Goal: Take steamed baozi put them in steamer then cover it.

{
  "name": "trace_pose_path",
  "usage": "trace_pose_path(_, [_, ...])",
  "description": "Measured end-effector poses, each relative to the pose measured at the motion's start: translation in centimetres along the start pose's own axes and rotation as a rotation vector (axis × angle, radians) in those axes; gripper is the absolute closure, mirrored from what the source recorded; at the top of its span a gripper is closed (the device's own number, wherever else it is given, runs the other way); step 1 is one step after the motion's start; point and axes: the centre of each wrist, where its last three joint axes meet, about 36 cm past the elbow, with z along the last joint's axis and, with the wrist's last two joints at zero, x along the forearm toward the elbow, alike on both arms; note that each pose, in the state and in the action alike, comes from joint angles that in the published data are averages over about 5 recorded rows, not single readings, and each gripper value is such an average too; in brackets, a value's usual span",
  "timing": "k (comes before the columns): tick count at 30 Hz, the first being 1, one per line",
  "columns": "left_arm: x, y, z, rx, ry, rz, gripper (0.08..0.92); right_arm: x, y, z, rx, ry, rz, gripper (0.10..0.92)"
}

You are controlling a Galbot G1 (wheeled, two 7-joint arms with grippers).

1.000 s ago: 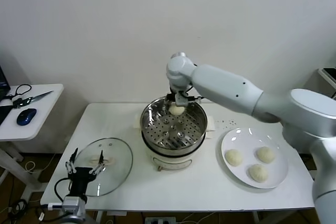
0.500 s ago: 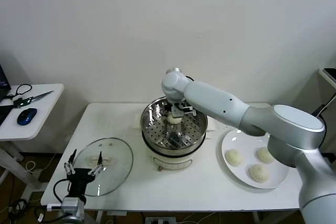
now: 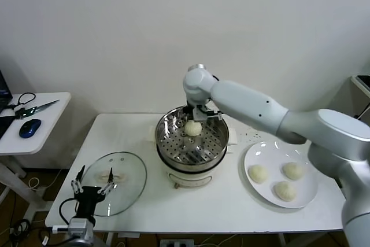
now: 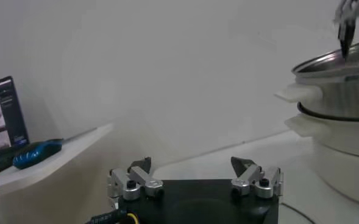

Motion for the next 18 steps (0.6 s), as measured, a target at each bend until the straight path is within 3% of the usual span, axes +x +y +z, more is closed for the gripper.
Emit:
trace_pose_path(9, [0.0, -0.1, -0.3, -0.001, -0.006, 0.004, 0.177, 4.1, 11.9, 1.7, -0.546, -0.066, 0.025, 0.2])
trace_pose_path(18, [0.1, 0.3, -0.4, -0.007, -0.006, 0.002, 0.177, 2.9, 23.8, -0.3, -1.097, -0.206, -0.04, 0.2])
